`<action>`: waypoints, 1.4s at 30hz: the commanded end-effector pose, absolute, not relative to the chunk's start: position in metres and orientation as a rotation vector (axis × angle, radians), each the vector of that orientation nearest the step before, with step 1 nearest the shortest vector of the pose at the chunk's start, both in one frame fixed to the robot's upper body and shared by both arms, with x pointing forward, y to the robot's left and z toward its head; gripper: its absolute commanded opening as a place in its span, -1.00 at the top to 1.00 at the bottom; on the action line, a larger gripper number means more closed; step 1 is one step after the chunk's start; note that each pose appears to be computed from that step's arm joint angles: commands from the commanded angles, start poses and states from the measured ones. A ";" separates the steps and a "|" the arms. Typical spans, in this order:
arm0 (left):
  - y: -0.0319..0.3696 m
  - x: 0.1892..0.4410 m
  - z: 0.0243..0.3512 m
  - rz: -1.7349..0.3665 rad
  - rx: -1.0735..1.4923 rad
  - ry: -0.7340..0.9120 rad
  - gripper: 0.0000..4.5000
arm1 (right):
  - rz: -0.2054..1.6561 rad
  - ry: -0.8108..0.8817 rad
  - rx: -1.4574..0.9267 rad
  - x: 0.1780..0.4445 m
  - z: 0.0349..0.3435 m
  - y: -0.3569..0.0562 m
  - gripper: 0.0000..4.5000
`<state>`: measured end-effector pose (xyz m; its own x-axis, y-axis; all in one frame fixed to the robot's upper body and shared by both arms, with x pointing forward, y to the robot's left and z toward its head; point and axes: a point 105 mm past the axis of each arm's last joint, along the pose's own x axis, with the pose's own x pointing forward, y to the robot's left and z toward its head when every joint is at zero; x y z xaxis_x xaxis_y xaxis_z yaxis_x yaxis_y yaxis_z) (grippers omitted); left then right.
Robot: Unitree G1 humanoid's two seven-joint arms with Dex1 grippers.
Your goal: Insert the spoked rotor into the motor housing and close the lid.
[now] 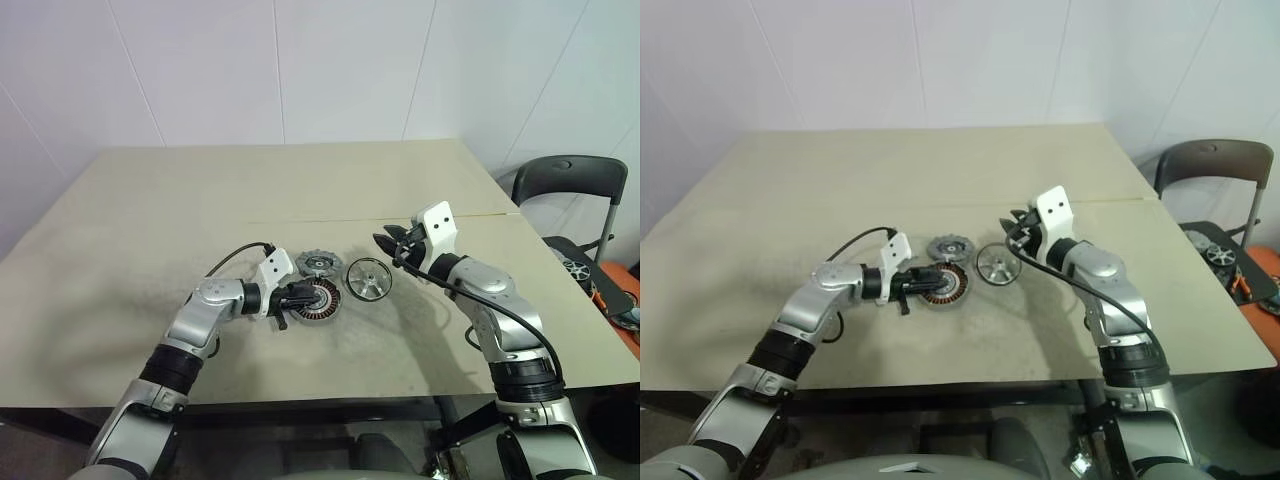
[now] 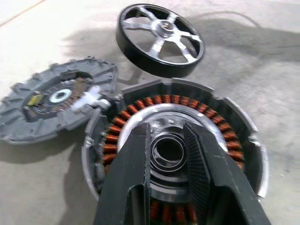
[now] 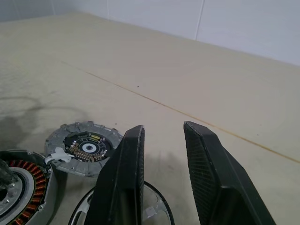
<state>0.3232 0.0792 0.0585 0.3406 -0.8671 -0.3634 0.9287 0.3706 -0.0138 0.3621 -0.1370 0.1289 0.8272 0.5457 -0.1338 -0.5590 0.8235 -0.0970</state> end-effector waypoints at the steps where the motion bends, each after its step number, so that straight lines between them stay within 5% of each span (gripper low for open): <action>1: 0.077 0.317 0.060 -1.211 0.210 0.342 0.67 | 0.600 0.034 -0.167 0.362 0.148 -0.133 0.38; 15: 0.086 0.332 0.056 -1.107 0.240 0.321 0.67 | 0.612 0.041 -0.198 0.363 0.146 -0.131 0.38; 29: 0.077 0.321 0.056 -1.167 0.182 0.325 0.67 | 0.621 0.042 -0.202 0.360 0.145 -0.131 0.38; 35: 0.085 0.321 0.043 -1.135 0.229 0.378 -0.19 | 0.623 0.044 -0.198 0.360 0.143 -0.127 0.38; 42: 0.098 0.331 0.060 -1.066 0.202 0.321 -0.19 | 0.634 0.044 -0.191 0.361 0.142 -0.124 0.38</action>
<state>0.3257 0.0847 0.0547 0.3937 -0.8478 -0.3554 0.9065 0.4222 -0.0031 0.3599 -0.1288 0.1240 0.8054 0.5705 -0.1608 -0.5901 0.7975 -0.1261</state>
